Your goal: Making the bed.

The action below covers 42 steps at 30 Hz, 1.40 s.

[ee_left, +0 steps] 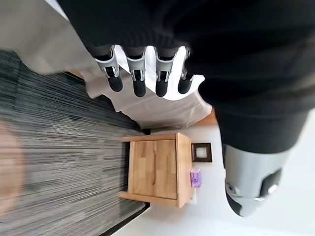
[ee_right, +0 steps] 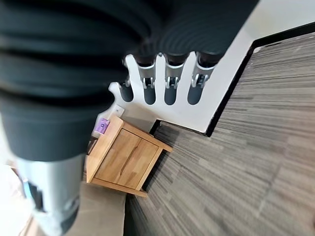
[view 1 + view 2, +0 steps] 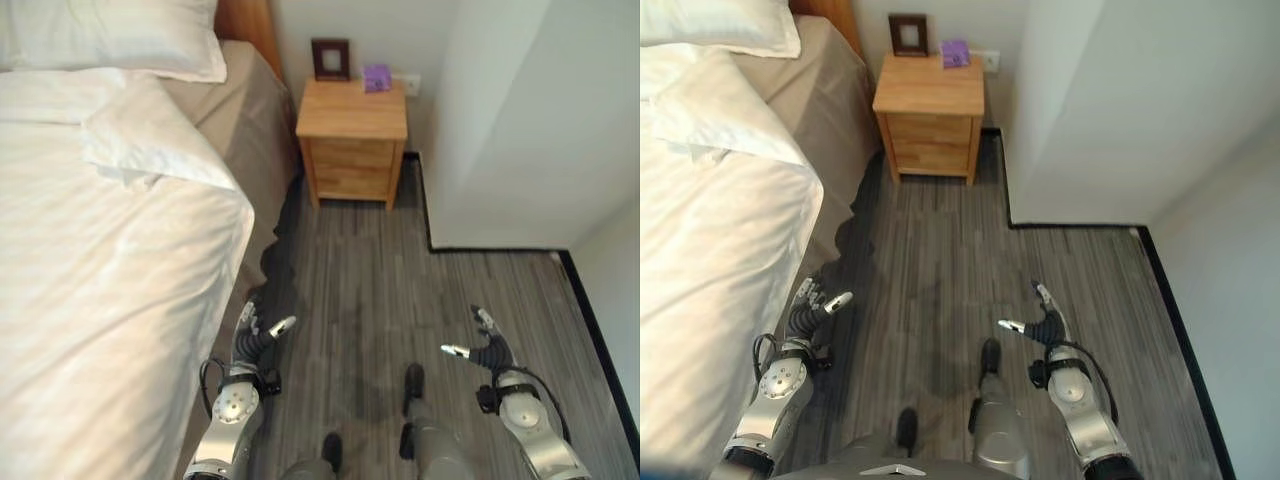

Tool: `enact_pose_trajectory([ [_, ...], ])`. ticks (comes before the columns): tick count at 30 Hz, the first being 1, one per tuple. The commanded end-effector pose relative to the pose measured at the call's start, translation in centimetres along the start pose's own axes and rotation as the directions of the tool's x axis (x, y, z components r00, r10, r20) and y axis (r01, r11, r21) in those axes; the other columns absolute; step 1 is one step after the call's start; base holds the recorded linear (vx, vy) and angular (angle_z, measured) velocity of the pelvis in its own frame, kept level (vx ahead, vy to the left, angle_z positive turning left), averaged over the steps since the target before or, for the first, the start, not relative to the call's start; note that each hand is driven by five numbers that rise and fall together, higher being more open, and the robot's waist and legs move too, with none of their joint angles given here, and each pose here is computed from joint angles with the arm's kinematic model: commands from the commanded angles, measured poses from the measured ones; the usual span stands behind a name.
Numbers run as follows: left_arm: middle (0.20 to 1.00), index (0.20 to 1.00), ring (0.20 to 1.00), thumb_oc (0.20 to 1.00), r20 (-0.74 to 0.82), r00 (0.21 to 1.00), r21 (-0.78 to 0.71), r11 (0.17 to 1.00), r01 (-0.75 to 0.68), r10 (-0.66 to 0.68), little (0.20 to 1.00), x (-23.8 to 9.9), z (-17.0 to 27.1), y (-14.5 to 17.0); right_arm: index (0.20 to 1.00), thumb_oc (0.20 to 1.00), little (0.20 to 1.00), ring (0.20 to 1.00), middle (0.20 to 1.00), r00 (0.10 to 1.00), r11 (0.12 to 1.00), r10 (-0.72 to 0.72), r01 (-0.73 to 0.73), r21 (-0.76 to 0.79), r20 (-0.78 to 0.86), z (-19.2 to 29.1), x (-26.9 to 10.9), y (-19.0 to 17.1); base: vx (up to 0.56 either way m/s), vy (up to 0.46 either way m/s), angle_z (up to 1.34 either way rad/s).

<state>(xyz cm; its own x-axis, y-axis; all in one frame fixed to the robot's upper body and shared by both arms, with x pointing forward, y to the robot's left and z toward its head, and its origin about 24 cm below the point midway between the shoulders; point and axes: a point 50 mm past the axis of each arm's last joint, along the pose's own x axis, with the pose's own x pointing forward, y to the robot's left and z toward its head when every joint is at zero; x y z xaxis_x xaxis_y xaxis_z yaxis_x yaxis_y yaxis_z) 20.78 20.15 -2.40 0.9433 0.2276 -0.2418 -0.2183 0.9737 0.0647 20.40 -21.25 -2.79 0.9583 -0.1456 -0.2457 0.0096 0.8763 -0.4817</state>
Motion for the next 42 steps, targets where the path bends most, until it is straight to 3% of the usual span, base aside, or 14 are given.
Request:
enact_pose_trajectory([
  [1, 1.0, 1.0, 1.0, 1.0, 0.151, 0.988, 0.017, 1.0, 0.02, -0.022, 1.0, 0.7, 3.0, 0.0, 1.0, 1.0, 1.0, 1.0, 1.0, 0.987, 0.999, -0.032, 0.037, -0.03, 0.158, 3.1, 1.5, -1.5, 0.4, -0.224, 0.17],
  [5, 1.0, 1.0, 1.0, 1.0, 0.176, 0.983, -0.019, 0.998, 0.06, -0.055, 1.0, 0.6, 3.8, -0.8, 1.0, 1.0, 1.0, 1.0, 1.0, 0.978, 0.996, -0.061, 0.072, -0.048, 0.201, 4.2, 2.3, -2.6, 0.34, -0.365, -0.28],
  [16, 1.0, 1.0, 1.0, 1.0, 0.157, 0.986, -0.023, 0.998, 0.061, -0.057, 1.0, -0.1, 3.2, -1.1, 1.0, 1.0, 1.0, 1.0, 1.0, 0.992, 0.99, -0.078, 0.089, -0.108, 0.095, 1.7, 2.2, -3.3, 0.48, 0.055, -0.4],
  [28, 1.0, 1.0, 1.0, 1.0, 0.119, 0.992, 0.076, 0.996, 0.037, -0.046, 1.0, -0.3, 2.6, 0.6, 1.0, 1.0, 1.0, 1.0, 1.0, 0.995, 0.995, -0.031, 0.039, -0.089, 0.095, 1.9, 1.6, -0.6, 0.35, 0.115, 0.06],
  [34, 1.0, 1.0, 1.0, 1.0, 0.182, 0.983, 0.079, 0.997, -0.002, -0.012, 1.0, 0.9, 4.3, 1.4, 1.0, 1.0, 1.0, 1.0, 1.0, 0.985, 0.997, -0.035, 0.046, -0.06, 0.166, 3.8, 2.1, -0.4, 0.35, 0.036, 0.89],
  [42, 1.0, 1.0, 1.0, 1.0, 0.168, 0.986, 0.093, 0.996, -0.009, -0.007, 1.0, 1.3, 4.2, 2.2, 1.0, 1.0, 1.0, 1.0, 1.0, 0.989, 0.998, -0.058, 0.061, -0.022, 0.134, 3.1, 1.7, -1.2, 0.37, -0.117, 1.53],
])
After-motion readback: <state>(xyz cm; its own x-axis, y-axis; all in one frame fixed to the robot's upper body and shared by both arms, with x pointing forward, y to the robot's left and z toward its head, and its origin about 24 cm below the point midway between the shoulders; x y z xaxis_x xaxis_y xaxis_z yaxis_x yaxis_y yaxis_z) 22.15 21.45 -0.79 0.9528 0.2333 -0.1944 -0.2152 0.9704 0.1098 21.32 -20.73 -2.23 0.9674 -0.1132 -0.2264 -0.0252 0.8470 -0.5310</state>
